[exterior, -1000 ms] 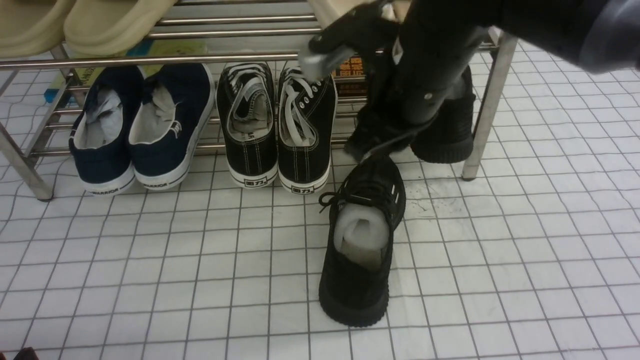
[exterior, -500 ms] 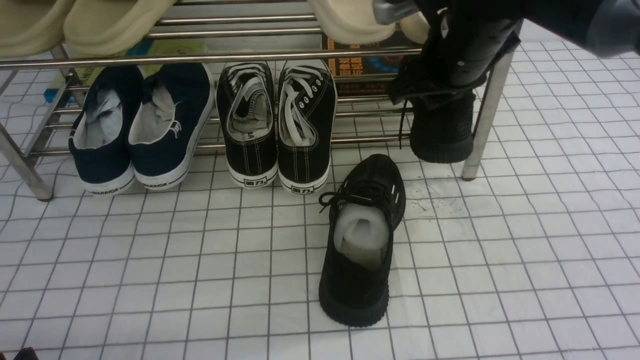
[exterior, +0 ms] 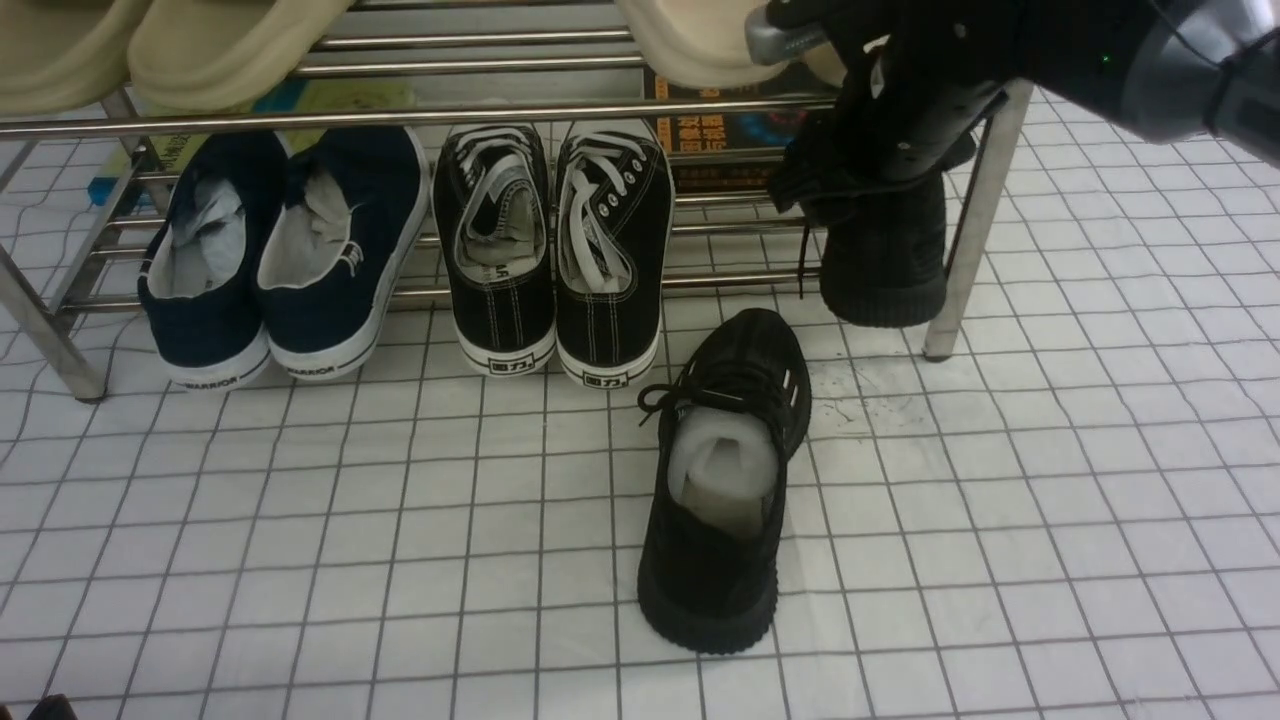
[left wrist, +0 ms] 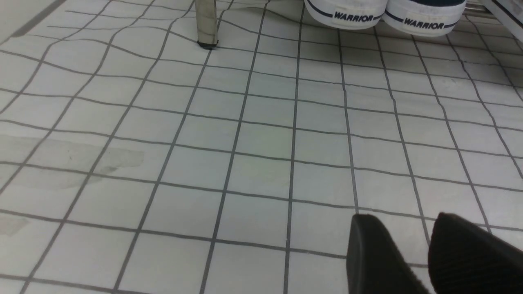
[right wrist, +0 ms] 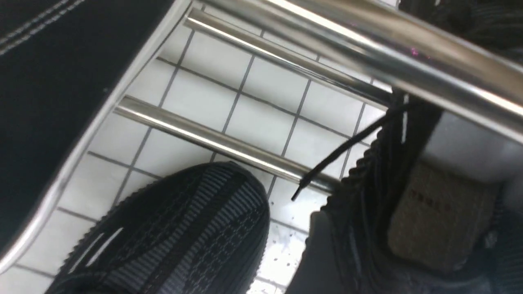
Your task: Take the shoes off the shelf with your hand from the white checkered tablecloth.
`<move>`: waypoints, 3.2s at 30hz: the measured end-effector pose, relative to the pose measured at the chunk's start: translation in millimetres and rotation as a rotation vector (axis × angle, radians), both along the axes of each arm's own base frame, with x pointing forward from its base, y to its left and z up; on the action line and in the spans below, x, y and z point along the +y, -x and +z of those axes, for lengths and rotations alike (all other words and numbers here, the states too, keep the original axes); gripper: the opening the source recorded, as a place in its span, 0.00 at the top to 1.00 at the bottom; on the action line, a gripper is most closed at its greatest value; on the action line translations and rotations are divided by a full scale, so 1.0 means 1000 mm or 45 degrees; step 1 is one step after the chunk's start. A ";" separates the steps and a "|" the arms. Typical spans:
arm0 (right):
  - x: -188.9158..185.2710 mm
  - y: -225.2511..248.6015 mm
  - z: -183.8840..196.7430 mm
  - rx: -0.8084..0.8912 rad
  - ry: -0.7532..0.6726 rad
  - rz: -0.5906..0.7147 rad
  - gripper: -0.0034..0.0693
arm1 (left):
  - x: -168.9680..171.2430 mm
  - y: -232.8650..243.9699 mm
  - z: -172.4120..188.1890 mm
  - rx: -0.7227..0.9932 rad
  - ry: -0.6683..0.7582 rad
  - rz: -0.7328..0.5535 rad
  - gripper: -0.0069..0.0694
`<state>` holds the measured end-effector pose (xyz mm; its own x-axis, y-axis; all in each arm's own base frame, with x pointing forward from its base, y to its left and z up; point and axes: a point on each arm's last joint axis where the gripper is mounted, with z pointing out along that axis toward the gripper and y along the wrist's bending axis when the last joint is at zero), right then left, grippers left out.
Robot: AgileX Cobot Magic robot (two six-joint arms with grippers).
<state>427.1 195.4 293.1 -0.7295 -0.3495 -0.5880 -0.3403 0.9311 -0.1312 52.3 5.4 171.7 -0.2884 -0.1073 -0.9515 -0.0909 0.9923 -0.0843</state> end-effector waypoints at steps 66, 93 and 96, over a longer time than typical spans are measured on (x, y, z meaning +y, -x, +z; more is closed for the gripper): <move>-0.017 0.086 0.079 0.306 -0.195 0.128 0.93 | 0.000 0.000 0.000 0.000 -0.001 0.000 0.60; -0.043 0.148 0.021 0.553 -0.219 0.014 0.92 | 0.000 0.000 0.000 0.000 -0.001 0.000 0.60; -0.040 0.141 0.014 0.540 -0.224 0.008 0.92 | 0.000 0.000 0.000 0.000 -0.001 0.000 0.60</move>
